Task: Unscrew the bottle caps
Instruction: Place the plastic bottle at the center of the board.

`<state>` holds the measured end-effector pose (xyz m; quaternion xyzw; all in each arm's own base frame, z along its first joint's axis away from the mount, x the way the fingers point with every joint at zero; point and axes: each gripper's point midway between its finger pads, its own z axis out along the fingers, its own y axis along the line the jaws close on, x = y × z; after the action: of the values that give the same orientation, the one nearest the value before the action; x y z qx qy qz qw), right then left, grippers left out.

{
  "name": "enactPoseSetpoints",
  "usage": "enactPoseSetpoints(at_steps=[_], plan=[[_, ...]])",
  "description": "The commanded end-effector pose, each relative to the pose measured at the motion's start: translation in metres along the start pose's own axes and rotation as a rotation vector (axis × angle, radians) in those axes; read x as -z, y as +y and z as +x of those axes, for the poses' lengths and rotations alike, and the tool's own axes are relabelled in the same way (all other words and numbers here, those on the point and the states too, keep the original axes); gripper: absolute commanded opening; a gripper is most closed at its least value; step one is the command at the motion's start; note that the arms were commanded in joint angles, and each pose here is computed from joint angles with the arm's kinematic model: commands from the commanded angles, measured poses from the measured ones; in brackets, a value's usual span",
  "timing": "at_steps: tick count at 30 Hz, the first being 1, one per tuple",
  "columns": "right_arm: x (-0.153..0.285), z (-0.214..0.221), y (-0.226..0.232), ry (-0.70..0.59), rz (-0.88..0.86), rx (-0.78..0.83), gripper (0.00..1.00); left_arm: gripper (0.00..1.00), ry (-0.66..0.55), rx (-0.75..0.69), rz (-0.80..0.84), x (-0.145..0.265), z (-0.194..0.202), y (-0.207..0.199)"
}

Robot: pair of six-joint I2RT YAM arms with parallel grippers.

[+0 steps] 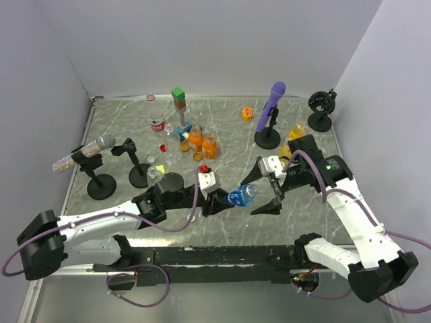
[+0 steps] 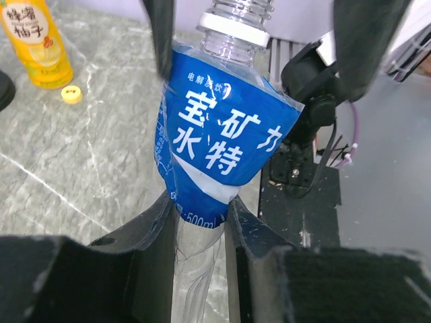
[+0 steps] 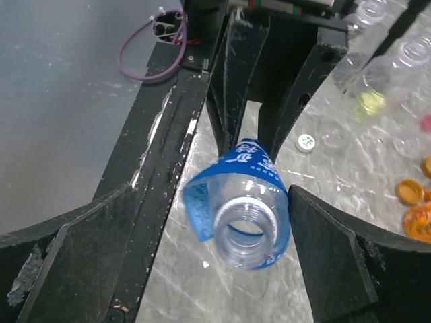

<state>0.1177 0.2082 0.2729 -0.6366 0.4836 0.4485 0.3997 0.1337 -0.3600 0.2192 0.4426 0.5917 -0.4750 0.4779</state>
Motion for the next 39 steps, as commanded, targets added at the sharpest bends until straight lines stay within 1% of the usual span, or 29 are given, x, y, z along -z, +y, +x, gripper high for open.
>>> enactPoseSetpoints(at_steps=[1,5,9,11,12,15,16,18,19,20,21,22,23,24,25,26,27,28,29,31,32,33,34,35,39], plan=[[-0.009,0.010,-0.002,0.030,-0.013,-0.062,0.98,0.24,-0.142,-0.021,0.024,0.007,-0.033,-0.010],[-0.014,0.005,-0.004,0.003,-0.030,-0.080,0.95,0.24,-0.152,-0.018,0.037,0.009,-0.033,-0.013],[-0.025,0.004,-0.003,0.022,-0.069,-0.096,0.81,0.24,-0.172,-0.021,0.037,0.013,-0.036,-0.015],[-0.028,0.002,-0.003,0.023,-0.089,-0.106,0.68,0.24,-0.180,-0.020,0.040,0.015,-0.036,-0.016],[-0.030,0.002,-0.003,0.025,-0.097,-0.116,0.58,0.24,-0.184,-0.017,0.039,0.016,-0.037,-0.016],[-0.031,0.002,-0.003,0.040,-0.106,-0.120,0.37,0.24,-0.206,-0.005,0.037,0.019,-0.039,-0.017],[-0.031,0.001,-0.003,0.040,-0.104,-0.117,0.32,0.25,-0.213,-0.004,0.032,0.021,-0.040,-0.017],[-0.031,-0.001,-0.003,0.041,-0.104,-0.115,0.25,0.31,-0.226,0.006,0.002,0.025,-0.043,-0.014],[-0.030,-0.002,-0.003,0.041,-0.102,-0.113,0.22,0.39,-0.229,0.012,-0.020,0.027,-0.045,-0.011],[-0.031,-0.004,-0.003,0.039,-0.104,-0.113,0.20,0.49,-0.230,0.026,-0.053,0.030,-0.047,-0.007],[-0.030,-0.006,-0.004,0.040,-0.101,-0.111,0.20,0.57,-0.226,0.026,-0.076,0.034,-0.049,-0.005],[-0.030,-0.007,-0.006,0.043,-0.097,-0.113,0.19,0.67,-0.219,0.020,-0.090,0.038,-0.052,-0.004],[-0.030,-0.008,-0.008,0.049,-0.092,-0.123,0.19,0.74,-0.206,0.021,-0.113,0.044,-0.054,-0.003],[-0.030,-0.009,-0.012,0.057,-0.080,-0.125,0.19,0.80,-0.190,0.020,-0.144,0.050,-0.056,0.000],[-0.030,-0.009,-0.014,0.066,-0.076,-0.133,0.18,0.84,-0.150,0.019,-0.179,0.056,-0.052,0.004],[-0.030,-0.010,-0.017,0.071,-0.071,-0.134,0.18,0.88,-0.152,0.001,-0.197,0.064,-0.061,0.004],[-0.031,-0.009,-0.020,0.082,-0.066,-0.141,0.18,0.93,-0.125,-0.005,-0.219,0.074,-0.061,0.004],[-0.034,-0.008,-0.023,0.093,-0.066,-0.153,0.17,0.99,-0.102,-0.009,-0.249,0.083,-0.063,0.005],[-0.036,-0.008,-0.027,0.103,-0.058,-0.157,0.17,0.97,-0.074,-0.013,-0.280,0.093,-0.065,0.007],[-0.043,-0.004,-0.037,0.132,-0.047,-0.191,0.17,0.97,-0.044,-0.012,-0.372,0.114,-0.074,0.014],[-0.047,0.001,-0.045,0.165,-0.021,-0.204,0.17,0.97,-0.036,-0.009,-0.387,0.124,-0.084,0.012],[-0.053,0.006,-0.053,0.192,-0.001,-0.217,0.17,0.97,-0.031,-0.004,-0.435,0.135,-0.090,0.015],[-0.060,0.008,-0.060,0.213,0.014,-0.221,0.17,0.97,-0.003,0.012,-0.466,0.142,-0.087,0.017],[-0.066,0.013,-0.067,0.244,0.033,-0.237,0.17,0.97,-0.016,0.022,-0.499,0.153,-0.100,0.018],[-0.092,0.019,-0.092,0.347,0.079,-0.260,0.17,0.97,-0.015,0.079,-0.584,0.177,-0.115,0.019]])
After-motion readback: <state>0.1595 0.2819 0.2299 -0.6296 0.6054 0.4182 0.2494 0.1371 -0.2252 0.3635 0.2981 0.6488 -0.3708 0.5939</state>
